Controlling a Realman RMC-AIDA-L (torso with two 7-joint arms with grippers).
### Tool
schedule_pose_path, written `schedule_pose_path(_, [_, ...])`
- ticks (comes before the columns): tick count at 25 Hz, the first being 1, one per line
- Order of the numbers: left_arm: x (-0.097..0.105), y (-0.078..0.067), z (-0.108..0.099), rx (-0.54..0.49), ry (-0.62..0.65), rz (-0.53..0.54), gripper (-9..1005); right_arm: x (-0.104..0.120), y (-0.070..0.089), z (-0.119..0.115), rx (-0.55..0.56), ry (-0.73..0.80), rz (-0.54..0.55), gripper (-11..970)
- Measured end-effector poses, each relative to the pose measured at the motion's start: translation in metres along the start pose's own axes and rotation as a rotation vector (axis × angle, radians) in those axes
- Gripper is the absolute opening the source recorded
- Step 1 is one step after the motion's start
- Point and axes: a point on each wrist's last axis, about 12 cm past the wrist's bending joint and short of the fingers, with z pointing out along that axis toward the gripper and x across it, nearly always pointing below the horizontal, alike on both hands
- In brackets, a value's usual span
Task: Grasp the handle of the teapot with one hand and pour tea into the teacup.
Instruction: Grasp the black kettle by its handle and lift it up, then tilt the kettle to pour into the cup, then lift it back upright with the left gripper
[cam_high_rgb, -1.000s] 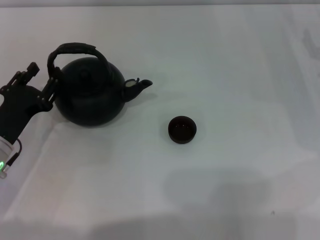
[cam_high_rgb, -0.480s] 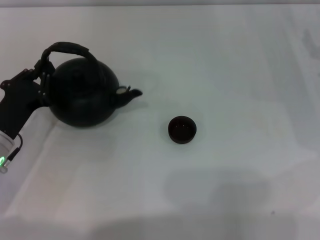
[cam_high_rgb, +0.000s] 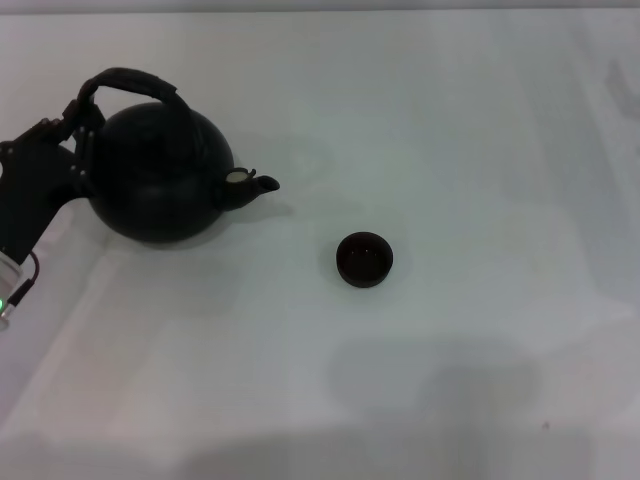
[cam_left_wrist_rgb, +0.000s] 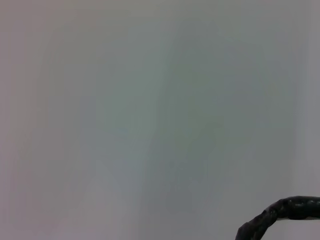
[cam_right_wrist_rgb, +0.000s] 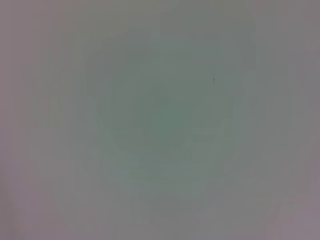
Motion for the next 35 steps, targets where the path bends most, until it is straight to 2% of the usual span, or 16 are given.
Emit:
schedule_pose_path(7, [-0.012, -0.001, 0.015, 0.070, -0.037, 0.058, 135, 0.001, 0.000, 0.000, 0.002, 0.003, 0.003, 874])
schedule_pose_path(12, [-0.018, -0.006, 0.028, 0.146, -0.048, 0.142, 134, 0.002, -0.001, -0.002, 0.005, 0.007, 0.005, 874])
schedule_pose_path(13, [-0.019, -0.009, 0.033, 0.176, -0.052, 0.209, 134, 0.002, -0.001, -0.002, 0.005, 0.007, 0.005, 874])
schedule_pose_path(15, [-0.021, -0.015, 0.040, 0.210, -0.060, 0.272, 134, 0.003, 0.000, -0.002, 0.005, 0.009, 0.007, 874])
schedule_pose_path(20, [-0.023, -0.020, 0.048, 0.242, -0.069, 0.318, 134, 0.003, 0.001, -0.002, 0.002, 0.009, 0.008, 874])
schedule_pose_path(21, [-0.024, -0.022, 0.054, 0.266, -0.074, 0.372, 134, 0.003, 0.001, -0.002, 0.002, 0.010, 0.009, 874])
schedule_pose_path(24, [-0.026, -0.025, 0.059, 0.292, -0.080, 0.430, 134, 0.004, 0.002, -0.002, 0.003, 0.012, 0.010, 874])
schedule_pose_path(35, [-0.027, -0.036, 0.072, 0.391, -0.074, 0.543, 117, 0.004, 0.002, -0.002, 0.002, 0.012, 0.011, 874])
